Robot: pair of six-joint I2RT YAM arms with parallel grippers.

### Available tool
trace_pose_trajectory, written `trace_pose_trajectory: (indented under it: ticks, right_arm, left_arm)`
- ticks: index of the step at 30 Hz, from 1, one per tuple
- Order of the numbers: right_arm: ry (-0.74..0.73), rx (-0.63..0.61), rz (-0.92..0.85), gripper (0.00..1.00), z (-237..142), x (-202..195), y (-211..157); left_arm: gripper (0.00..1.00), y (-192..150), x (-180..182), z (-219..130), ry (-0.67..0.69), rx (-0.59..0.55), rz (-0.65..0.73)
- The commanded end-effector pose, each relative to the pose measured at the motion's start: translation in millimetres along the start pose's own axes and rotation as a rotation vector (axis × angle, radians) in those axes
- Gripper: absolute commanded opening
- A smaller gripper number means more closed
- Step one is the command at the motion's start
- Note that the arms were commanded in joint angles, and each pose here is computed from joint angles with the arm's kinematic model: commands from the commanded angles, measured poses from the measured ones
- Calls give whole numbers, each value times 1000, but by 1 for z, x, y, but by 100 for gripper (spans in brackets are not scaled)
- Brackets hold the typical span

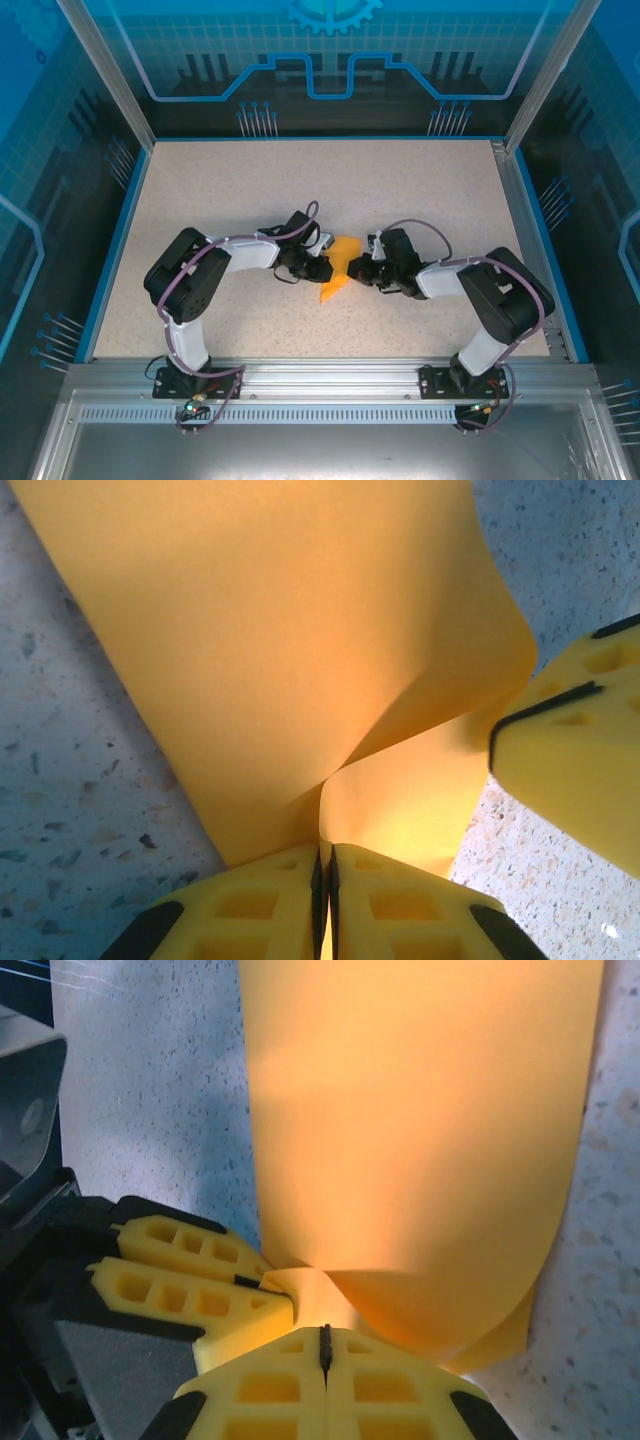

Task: Fold a paper plane with a square sheet of paper (pick it up from the middle)
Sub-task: Third fold the triangle at the center of the table.

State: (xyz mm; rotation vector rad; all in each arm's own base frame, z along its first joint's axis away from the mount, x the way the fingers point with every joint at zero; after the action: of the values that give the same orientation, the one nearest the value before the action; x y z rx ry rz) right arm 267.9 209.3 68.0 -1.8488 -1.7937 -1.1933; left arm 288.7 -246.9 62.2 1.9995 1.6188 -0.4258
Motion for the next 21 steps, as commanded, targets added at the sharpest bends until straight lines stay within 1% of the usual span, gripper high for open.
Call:
trace_pose_trajectory:
  ticks: [1,3,5,8,10,16,19,21]
  right_arm:
    - [-16,21,4,0,5,-5,2]
    - [-66,35,26,0,7,-16,-2]
    - [-149,56,53,0,8,-30,-9]
    - [-199,74,96,0,9,-46,-18]
    - [-186,82,100,0,10,-44,-16]
    - [-88,29,49,0,-6,-15,6]
    - [-41,12,34,0,-14,-8,17]
    - [-35,3,32,0,-16,-9,20]
  left_arm:
    - [14,-11,16,9,62,63,-24]
    - [14,-12,17,9,63,65,-26]
    - [13,-12,17,9,64,66,-25]
    - [14,-13,17,9,64,68,-24]
    - [14,-13,17,9,65,69,-23]
    - [13,-13,16,8,65,68,-20]
    - [14,-12,16,8,65,66,-20]
    - [13,-12,16,8,66,68,-20]
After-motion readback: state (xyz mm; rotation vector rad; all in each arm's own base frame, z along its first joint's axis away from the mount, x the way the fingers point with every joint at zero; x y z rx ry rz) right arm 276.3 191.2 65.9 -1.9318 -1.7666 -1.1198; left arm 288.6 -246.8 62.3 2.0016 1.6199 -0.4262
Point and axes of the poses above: each hand's point on the last joint's axis, 136 mm out from that joint toward the fingers, its own z axis out along the fingers, its own x axis along the line the jaws close on, y = z × x, the point moved 6 cm from there along -z, back along the fingers, and after that the axes turned 7 degrees about -z, right-handed, at the moved point
